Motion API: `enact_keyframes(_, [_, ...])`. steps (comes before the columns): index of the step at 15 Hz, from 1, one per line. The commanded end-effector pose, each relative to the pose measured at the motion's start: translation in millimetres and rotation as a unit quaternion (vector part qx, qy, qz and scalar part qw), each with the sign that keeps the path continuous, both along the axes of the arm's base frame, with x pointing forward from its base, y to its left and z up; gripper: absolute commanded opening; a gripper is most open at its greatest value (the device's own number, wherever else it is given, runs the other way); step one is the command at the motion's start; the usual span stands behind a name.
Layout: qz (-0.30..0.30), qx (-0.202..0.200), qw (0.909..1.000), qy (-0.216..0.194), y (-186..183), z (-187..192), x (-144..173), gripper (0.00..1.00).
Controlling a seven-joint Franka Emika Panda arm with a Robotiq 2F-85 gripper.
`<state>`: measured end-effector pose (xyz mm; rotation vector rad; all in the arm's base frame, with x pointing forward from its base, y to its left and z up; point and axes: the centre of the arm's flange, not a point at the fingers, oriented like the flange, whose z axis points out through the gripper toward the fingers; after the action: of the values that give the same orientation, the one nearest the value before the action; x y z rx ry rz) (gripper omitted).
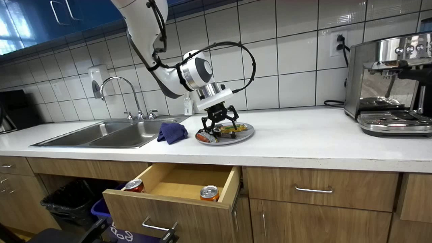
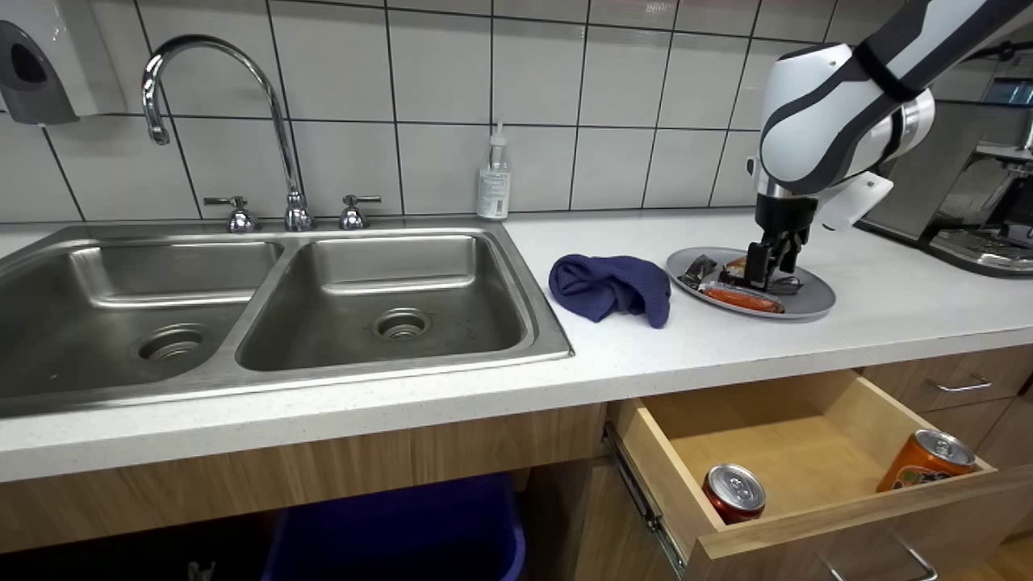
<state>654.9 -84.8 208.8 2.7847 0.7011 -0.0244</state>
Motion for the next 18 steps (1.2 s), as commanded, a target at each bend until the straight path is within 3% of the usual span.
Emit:
enact_keyframes(1, [0.001,0.006,0.9999,0.012,-4,1,12,1.00])
enact_keyframes(18, [-0.024,0.054,0.9975,0.039,-12,1,23,1.00])
